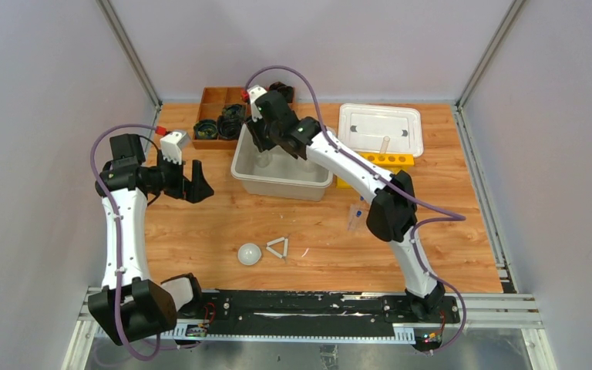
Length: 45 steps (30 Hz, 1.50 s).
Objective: Organize the chemistry lab equipment
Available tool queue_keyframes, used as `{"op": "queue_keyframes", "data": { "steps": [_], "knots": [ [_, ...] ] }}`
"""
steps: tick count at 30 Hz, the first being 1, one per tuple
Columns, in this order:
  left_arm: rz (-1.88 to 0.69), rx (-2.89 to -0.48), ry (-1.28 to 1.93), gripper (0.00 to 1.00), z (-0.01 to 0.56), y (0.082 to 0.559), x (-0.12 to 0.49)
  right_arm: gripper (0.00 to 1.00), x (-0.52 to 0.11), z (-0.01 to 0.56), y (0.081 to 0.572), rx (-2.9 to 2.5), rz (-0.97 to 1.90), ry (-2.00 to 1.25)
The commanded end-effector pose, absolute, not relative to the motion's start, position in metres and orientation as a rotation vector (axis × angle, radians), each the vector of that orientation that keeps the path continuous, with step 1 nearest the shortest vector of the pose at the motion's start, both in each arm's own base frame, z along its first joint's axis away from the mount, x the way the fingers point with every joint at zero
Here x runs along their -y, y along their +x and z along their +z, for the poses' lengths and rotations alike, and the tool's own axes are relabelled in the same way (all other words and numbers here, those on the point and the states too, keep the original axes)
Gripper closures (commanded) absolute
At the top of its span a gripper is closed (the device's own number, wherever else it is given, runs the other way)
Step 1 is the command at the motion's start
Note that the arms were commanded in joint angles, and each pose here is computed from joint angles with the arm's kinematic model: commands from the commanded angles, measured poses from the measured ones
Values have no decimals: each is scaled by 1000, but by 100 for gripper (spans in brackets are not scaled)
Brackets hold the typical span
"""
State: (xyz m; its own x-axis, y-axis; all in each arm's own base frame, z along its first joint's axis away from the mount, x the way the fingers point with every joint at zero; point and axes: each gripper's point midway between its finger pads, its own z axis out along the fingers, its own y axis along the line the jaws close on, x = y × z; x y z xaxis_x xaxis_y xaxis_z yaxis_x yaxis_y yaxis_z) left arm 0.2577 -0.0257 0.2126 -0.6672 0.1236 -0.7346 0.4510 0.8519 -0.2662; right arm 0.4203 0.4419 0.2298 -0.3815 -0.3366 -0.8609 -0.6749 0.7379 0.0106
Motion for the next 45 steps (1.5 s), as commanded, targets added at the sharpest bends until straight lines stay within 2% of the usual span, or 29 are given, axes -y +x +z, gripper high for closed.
{"op": "queue_keyframes", "data": {
  "steps": [1, 10, 17, 27, 34, 41, 45],
  "knots": [
    [-542, -2245, 414, 0, 220, 256, 27, 65, -438, 168, 401, -2185, 429, -813],
    [-524, -2206, 438, 0, 228, 250, 30, 68, -438, 117, 389, -2341, 463, -856],
    [-528, -2158, 537, 0, 227, 238, 38, 71, -433, 93, 356, -2457, 540, -890],
    [-520, -2164, 538, 0, 227, 239, 36, 73, -437, 100, 316, -2484, 631, -853],
    [-525, -2174, 514, 0, 229, 242, 35, 68, -452, 123, 317, -2406, 625, -852],
    [-524, -2209, 468, 0, 228, 246, 31, 58, -421, 213, 335, -2212, 494, -775],
    [-526, -2226, 440, 0, 228, 250, 28, 56, -404, 236, 297, -2118, 531, -803]
  ]
}}
